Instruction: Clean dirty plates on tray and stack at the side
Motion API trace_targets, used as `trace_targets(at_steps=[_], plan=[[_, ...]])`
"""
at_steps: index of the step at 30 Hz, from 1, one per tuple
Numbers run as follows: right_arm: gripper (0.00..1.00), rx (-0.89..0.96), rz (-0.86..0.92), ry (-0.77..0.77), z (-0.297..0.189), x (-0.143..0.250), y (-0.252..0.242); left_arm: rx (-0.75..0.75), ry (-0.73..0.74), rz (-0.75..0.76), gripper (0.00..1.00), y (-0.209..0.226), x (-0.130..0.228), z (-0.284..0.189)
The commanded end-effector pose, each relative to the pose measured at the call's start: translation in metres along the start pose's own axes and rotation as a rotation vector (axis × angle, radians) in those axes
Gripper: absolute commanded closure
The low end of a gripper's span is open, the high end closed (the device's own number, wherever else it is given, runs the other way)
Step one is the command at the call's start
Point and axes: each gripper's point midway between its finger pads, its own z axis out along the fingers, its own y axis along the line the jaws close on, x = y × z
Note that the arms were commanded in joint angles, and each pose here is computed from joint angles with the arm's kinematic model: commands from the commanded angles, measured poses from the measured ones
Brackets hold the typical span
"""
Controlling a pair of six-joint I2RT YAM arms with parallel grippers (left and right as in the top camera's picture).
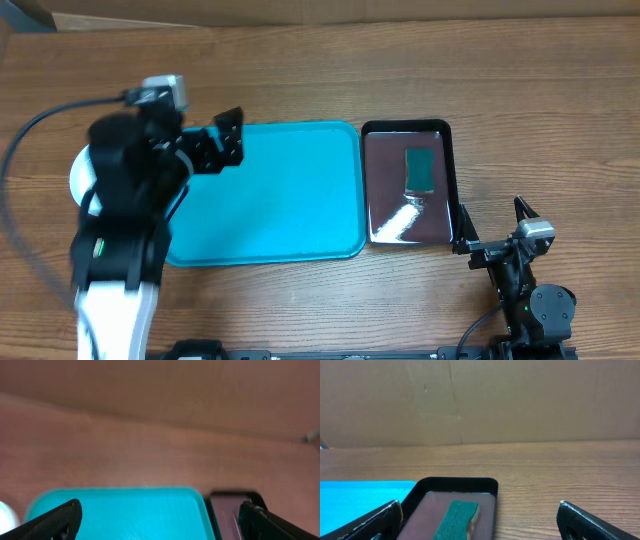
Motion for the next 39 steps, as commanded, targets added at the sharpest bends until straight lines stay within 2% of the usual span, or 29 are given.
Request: trace_targets(at_steps=[1,7,11,14,20,25,28,39], plan=[[0.0,0.01,-0.001,-0.006,0.0,0.001,-0.003,-0.105,-0.122,0.051,0.0,0.011,-0.011,-0.039],[0.0,0.01,-0.001,-0.006,0.0,0.001,-0.003,-0.133,-0.239,0.059,0.0,0.019,0.022,-0.089],[0.0,0.01,-0.001,-0.006,0.0,0.001,-0.003,-0.153,-0.3,0.061,0.0,0.029,0.057,-0.106],[0.0,0.01,-0.001,-0.006,0.0,0.001,-0.003,-0.148,-0.375,0.066,0.0,0.032,0.069,-0.117],[0.0,0.01,-0.001,-0.006,0.0,0.001,-0.003,-0.049,-0.748,0.105,0.0,0.014,0.037,-0.156],[0.0,0.01,-0.001,-0.006,0.0,0.001,-0.003,0.01,-0.893,0.117,0.0,0.005,0.021,-0.166],[0.0,0.01,-0.001,-0.006,0.0,0.001,-0.003,0.018,-0.9,0.12,0.0,0.008,0.028,-0.153],[0.0,0.01,-0.001,-0.006,0.0,0.001,-0.003,0.008,-0.754,0.018,0.0,0.041,0.094,-0.078]])
